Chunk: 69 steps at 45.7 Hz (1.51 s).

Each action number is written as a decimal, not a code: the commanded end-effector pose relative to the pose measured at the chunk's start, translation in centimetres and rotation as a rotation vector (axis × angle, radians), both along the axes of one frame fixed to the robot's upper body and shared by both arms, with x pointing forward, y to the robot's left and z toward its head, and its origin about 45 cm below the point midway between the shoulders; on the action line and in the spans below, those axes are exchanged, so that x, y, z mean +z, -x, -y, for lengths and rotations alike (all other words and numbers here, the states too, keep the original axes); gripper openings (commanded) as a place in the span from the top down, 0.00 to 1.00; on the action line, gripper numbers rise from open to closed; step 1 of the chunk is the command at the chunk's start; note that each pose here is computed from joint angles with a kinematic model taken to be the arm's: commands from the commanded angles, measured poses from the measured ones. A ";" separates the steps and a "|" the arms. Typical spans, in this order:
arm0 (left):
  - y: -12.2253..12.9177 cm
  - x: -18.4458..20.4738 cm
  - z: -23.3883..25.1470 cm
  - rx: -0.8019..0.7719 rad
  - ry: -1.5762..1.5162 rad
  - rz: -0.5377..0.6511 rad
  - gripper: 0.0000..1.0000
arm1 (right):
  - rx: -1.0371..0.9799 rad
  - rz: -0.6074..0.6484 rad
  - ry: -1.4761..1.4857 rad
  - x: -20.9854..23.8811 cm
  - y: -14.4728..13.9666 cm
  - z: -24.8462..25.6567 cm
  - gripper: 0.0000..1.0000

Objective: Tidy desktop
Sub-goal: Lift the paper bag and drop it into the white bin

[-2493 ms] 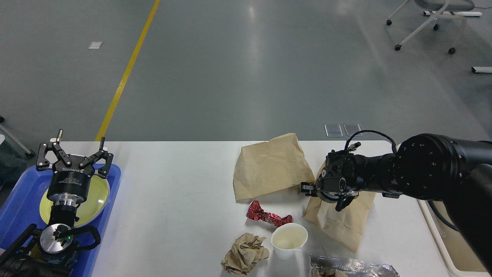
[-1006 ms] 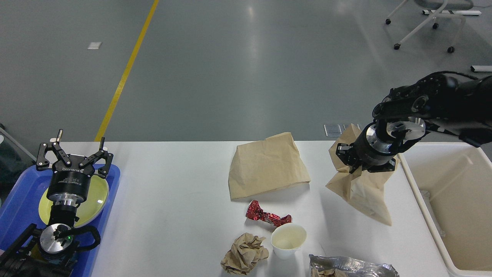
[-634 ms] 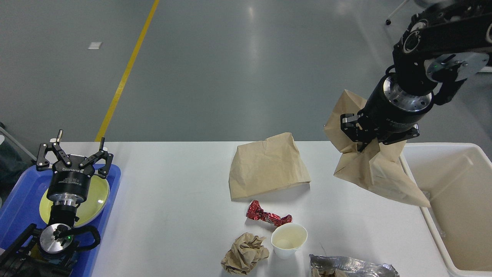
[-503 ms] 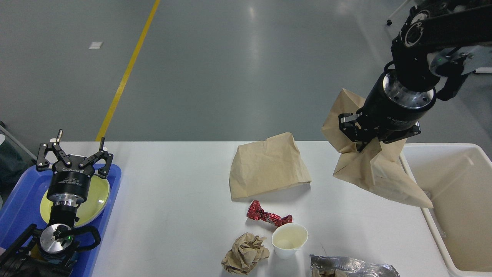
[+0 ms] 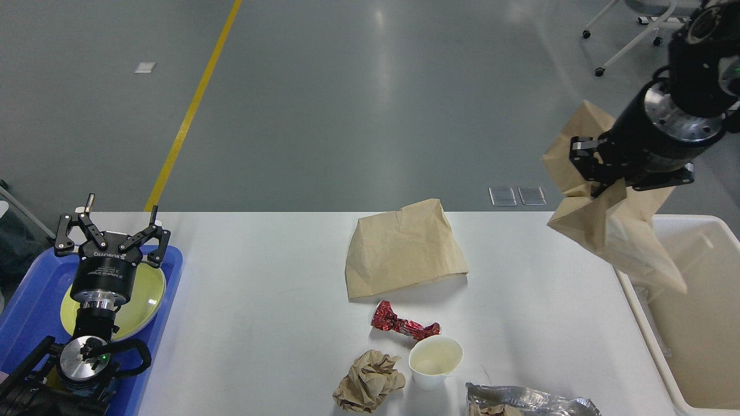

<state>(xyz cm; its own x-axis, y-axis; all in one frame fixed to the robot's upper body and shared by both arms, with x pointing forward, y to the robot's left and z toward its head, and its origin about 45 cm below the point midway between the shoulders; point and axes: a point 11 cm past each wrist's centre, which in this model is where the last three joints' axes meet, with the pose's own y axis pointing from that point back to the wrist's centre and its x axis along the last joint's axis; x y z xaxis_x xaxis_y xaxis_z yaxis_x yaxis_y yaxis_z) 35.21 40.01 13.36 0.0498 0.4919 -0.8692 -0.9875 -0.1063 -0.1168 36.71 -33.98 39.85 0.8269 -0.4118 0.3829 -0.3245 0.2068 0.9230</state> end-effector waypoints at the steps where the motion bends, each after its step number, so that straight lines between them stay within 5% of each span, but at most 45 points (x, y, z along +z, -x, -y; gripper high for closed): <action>1: 0.0 0.0 0.0 -0.001 0.000 -0.001 0.04 | -0.147 0.027 -0.007 -2.4 -0.6 6.5 1.00; 25: 0.0 0.0 0.0 0.000 0.000 0.000 0.04 | -0.447 0.095 0.077 -19.3 0.1 20.6 1.00; 48: 0.0 0.0 0.0 -0.001 -0.001 0.000 0.04 | -0.469 0.268 0.390 -31.9 6.0 21.2 1.00; 69: 0.0 0.0 0.0 -0.001 -0.001 0.000 0.04 | -0.439 0.287 0.392 -34.9 6.8 18.4 0.97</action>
<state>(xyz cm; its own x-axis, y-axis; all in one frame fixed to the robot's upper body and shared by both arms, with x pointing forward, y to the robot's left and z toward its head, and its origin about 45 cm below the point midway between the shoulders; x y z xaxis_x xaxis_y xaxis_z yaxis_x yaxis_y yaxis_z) 35.21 40.01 13.36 0.0499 0.4924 -0.8689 -0.9875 -0.1060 -0.1168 29.88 -53.09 5.40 0.4587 -0.4821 0.7465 -0.3429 0.6790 0.6492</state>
